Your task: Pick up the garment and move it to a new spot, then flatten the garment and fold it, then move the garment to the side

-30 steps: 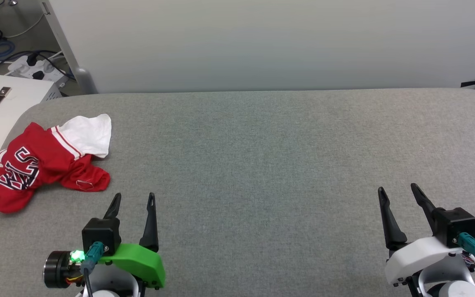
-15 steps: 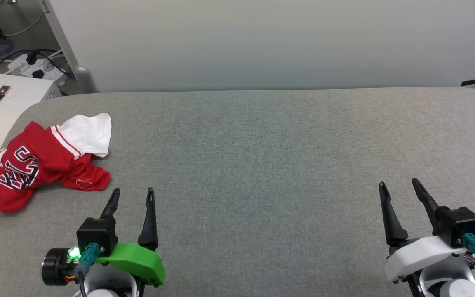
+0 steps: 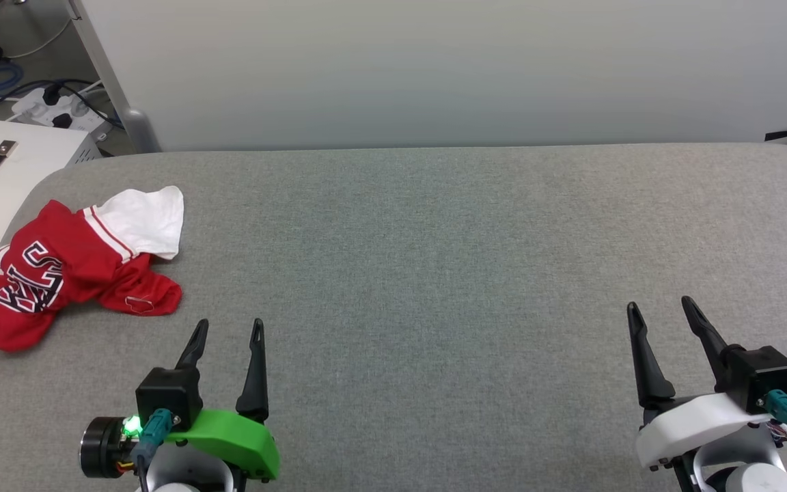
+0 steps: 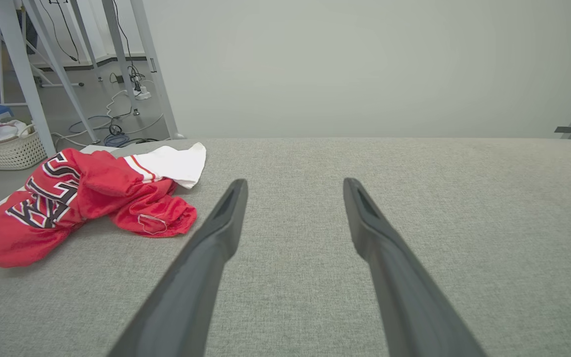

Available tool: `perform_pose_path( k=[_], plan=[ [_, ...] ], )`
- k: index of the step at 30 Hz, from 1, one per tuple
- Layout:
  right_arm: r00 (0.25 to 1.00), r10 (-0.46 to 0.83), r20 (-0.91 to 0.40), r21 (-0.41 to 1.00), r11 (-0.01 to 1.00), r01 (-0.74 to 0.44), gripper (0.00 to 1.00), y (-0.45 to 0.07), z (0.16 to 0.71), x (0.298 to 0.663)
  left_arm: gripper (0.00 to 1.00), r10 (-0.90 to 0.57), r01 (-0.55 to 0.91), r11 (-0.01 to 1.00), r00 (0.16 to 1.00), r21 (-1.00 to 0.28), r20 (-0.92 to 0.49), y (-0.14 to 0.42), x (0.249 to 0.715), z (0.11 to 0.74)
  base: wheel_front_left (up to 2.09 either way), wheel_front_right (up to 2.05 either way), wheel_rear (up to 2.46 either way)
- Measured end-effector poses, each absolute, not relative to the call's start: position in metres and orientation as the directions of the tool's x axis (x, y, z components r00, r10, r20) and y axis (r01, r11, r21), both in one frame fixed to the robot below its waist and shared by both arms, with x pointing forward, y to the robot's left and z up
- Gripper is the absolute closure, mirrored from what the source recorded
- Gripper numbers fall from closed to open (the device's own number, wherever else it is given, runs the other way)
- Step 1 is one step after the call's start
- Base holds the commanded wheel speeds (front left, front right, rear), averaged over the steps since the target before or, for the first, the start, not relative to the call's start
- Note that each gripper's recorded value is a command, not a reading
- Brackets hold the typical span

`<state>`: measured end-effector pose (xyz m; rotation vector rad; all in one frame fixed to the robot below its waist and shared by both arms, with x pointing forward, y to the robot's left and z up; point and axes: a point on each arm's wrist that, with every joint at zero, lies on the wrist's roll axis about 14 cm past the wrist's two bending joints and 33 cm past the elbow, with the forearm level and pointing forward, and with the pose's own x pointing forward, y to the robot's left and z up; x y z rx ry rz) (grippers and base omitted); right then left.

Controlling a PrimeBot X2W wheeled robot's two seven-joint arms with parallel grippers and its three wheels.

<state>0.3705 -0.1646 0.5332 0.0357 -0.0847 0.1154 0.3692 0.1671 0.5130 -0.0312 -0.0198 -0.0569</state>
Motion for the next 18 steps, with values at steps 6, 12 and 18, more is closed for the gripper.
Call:
perform_pose_path(
  k=[6, 12, 18],
  plan=[
    [0.988, 0.118, 0.101, 0.03, 0.992, -0.121, 0.0, -0.163, 0.5362, 0.3729, 0.0, -0.065, 0.066, 0.997, 0.998, -0.04, 0.021, 0.1655, 0.3689, 0.5106, 0.0, 0.0, 0.0],
    [0.988, 0.121, 0.101, 0.032, 0.992, -0.125, 0.0, -0.1618, 0.5337, 0.3735, 0.0, -0.07, 0.071, 0.996, 0.997, -0.048, 0.021, 0.1645, 0.368, 0.508, 0.0, 0.0, 0.0],
    [0.989, 0.12, 0.092, 0.035, 0.992, -0.124, 0.0, -0.1619, 0.5283, 0.3737, 0.0, -0.081, 0.082, 0.995, 0.997, -0.053, 0.013, 0.1621, 0.367, 0.5031, 0.0, 0.0, 0.0]
  ],
)
